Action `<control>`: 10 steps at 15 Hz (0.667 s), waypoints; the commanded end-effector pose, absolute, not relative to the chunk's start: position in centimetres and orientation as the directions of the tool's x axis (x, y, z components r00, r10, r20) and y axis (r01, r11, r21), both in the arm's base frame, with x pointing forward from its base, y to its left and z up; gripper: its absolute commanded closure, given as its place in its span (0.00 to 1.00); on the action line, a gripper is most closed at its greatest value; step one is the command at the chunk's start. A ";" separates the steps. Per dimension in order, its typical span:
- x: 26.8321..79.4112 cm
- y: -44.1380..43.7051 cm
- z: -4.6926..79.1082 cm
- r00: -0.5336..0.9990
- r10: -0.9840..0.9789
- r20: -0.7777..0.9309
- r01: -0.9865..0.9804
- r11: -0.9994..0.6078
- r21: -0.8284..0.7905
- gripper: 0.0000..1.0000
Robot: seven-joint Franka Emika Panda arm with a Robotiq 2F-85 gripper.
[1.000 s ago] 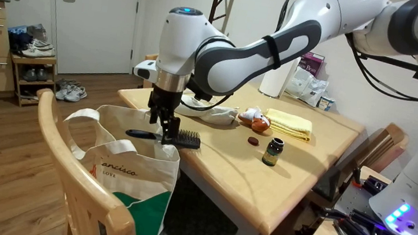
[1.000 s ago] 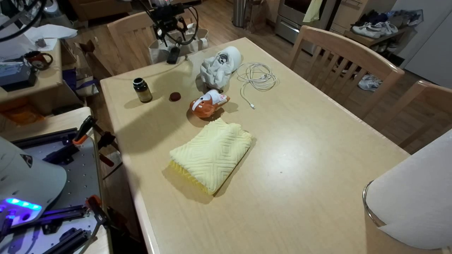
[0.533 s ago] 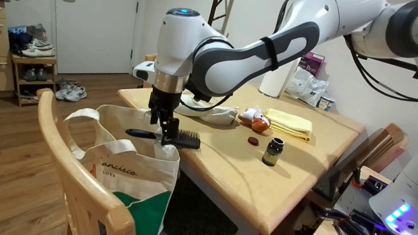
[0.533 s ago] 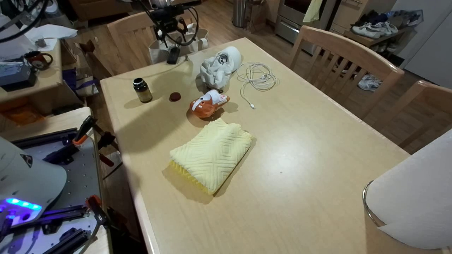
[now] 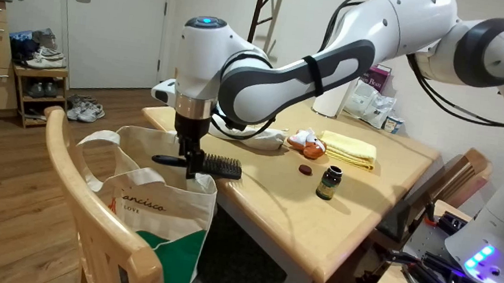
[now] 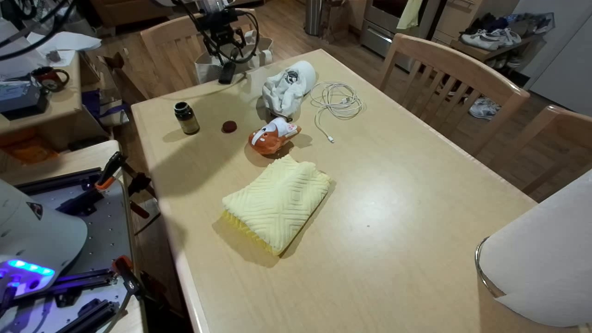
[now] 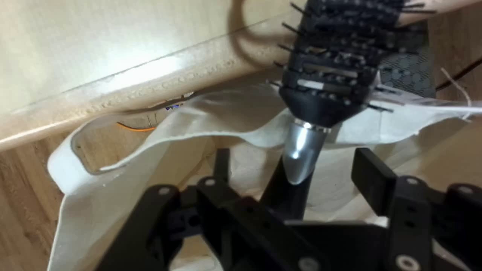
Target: Put the hair brush in the bag
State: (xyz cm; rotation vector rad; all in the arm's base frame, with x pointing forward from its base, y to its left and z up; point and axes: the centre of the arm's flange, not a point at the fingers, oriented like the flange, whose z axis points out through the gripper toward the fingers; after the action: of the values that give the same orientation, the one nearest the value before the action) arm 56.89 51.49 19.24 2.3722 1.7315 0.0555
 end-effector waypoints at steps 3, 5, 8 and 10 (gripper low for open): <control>57.8 52.7 19.5 0.347 0.934 -0.088 0.922 -0.322 0.213 0.59; 57.7 52.6 19.5 0.348 0.933 -0.088 0.922 -0.324 0.213 0.72; 57.7 52.5 20.1 0.336 0.939 -0.075 0.926 -0.315 0.209 0.92; 57.6 52.6 21.3 0.316 0.947 -0.056 0.933 -0.300 0.199 0.92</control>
State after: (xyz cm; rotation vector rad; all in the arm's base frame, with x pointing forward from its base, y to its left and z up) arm 57.34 52.06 19.65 2.3771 1.7056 0.0888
